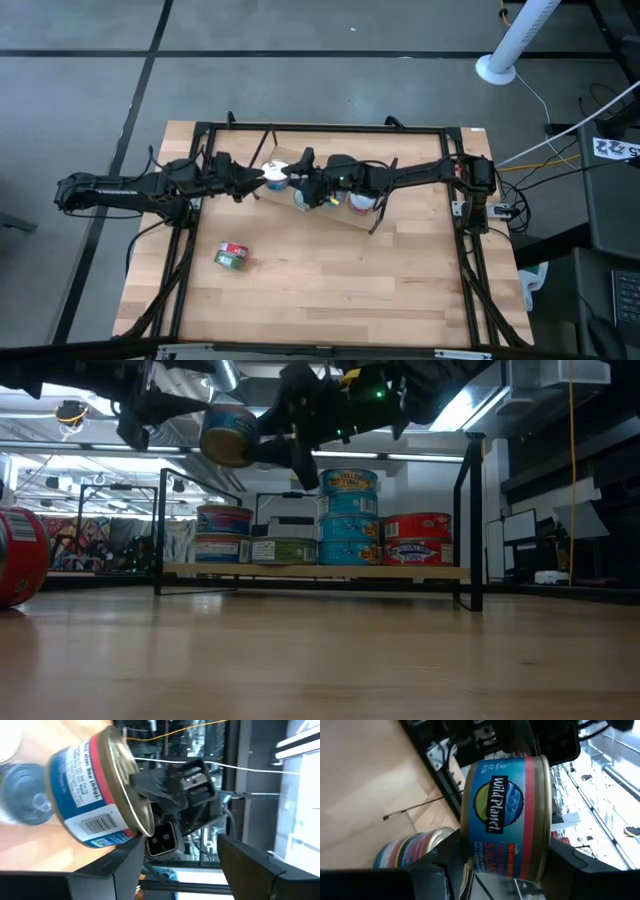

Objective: Stack canned seafood by type on shelf
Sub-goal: Stack the blue-pink tuna can on top of the blue-pink tuna can on the shelf

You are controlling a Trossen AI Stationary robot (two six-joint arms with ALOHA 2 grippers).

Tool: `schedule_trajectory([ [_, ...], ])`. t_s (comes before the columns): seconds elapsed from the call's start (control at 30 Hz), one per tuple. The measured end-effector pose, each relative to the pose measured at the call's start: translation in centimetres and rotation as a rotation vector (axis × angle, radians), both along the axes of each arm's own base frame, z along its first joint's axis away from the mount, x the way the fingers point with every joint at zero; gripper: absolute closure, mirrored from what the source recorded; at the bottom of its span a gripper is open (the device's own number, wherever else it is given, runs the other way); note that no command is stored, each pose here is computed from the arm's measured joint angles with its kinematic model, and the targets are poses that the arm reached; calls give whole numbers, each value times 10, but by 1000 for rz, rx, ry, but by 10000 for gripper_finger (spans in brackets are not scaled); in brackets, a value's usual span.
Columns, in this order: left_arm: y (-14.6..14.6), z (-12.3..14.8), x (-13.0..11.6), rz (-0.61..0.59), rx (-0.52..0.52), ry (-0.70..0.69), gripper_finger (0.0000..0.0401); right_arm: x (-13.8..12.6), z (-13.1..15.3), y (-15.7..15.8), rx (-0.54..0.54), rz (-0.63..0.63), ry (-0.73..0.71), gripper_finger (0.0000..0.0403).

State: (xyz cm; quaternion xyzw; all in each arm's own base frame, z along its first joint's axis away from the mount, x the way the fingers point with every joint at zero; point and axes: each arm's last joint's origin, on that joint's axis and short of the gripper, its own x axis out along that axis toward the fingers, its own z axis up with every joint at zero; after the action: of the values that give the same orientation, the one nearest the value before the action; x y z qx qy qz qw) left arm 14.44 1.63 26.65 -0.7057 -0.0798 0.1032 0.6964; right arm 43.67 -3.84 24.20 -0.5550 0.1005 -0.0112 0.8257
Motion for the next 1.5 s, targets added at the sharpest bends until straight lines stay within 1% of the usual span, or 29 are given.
schedule_trajectory([
  [0.2,0,5,0,4,20,-43,160,3,-2,-8,82,6,-59,212],
  [0.33,0,6,0,11,29,-57,160,10,-18,-9,100,1,-21,212],
  [0.43,0,9,-2,12,52,-74,160,20,-29,-11,73,-47,-1,212],
  [0.53,0,11,-3,13,72,-85,160,28,-34,-14,52,-88,8,212],
  [0.7,0,12,-4,12,102,-88,160,30,-38,-20,-19,-172,31,212],
  [0.93,0,10,-3,10,151,-57,160,28,-39,-30,-21,-199,47,212],
  [1.1,1,8,-1,11,151,-44,160,27,-41,-35,-14,-202,78,212],
  [1.33,1,7,1,12,150,-33,160,26,-41,-41,-11,-209,77,212],
  [1.5,1,7,1,12,149,-34,160,26,-42,-40,-6,-191,86,212],
])
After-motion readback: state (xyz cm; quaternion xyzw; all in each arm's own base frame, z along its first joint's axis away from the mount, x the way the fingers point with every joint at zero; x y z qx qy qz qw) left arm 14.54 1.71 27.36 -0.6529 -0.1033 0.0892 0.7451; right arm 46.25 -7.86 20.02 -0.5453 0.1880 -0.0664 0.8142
